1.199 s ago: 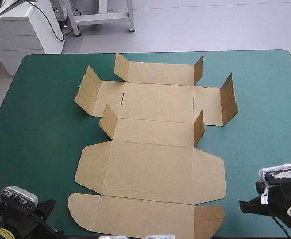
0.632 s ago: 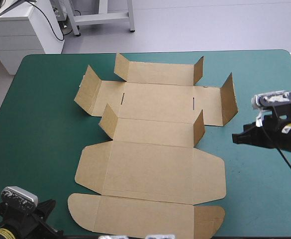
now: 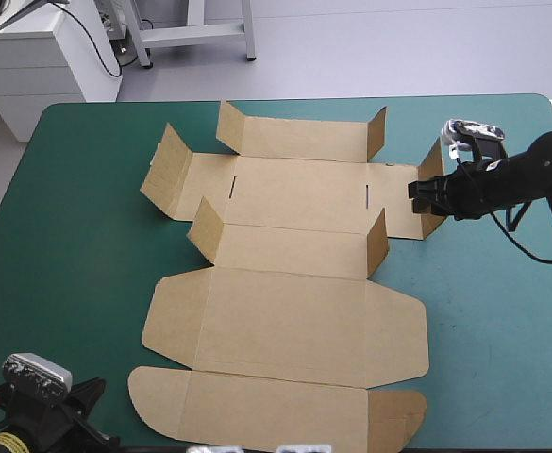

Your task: Fold the box

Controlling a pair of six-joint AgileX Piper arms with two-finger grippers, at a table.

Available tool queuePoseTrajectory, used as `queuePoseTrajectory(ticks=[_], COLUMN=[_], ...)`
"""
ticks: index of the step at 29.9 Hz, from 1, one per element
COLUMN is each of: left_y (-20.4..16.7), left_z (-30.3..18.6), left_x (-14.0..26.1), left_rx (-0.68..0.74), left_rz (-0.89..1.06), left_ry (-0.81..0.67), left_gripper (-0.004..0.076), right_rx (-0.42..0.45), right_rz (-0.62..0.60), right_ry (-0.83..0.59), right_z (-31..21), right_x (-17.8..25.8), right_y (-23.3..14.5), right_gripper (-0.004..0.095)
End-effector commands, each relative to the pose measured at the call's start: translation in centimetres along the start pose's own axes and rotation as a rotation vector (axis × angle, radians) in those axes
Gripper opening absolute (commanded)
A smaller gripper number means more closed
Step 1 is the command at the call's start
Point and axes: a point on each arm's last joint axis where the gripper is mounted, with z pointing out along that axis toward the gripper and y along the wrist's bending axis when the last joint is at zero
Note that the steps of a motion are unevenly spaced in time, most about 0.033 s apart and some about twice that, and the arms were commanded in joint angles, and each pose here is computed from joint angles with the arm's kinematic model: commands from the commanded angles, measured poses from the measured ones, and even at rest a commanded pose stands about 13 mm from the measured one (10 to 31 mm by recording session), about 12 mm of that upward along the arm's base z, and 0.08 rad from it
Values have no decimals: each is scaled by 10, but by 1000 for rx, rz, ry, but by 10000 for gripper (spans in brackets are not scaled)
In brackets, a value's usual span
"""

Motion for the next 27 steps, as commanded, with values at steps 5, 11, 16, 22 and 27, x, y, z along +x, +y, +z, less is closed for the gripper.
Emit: queuePoseTrajectory(ticks=[5,11,16,22,27], left_y=[-1,-1,-1,-1,-1], left_z=[-3,-3,-3,-3,-3], left_x=[-11,-11,-11,-11,-11], left_rx=[15,15,15,15,15], left_rz=[-13,-13,-13,-13,-13], left_ry=[-67,-67,-67,-67,-67], left_gripper=[-8,-8,-8,-8,-8], right_rx=[-56,55,56,56,55], right_rz=[-92,-95,-75,-75,-95], right_ry=[27,102,140,109,139], right_z=[30,65,77,81,95], right_x=[-12,-12,-12,-15,-13], right_y=[31,35,32,32,38], right_gripper=[403,403,403,402,402])
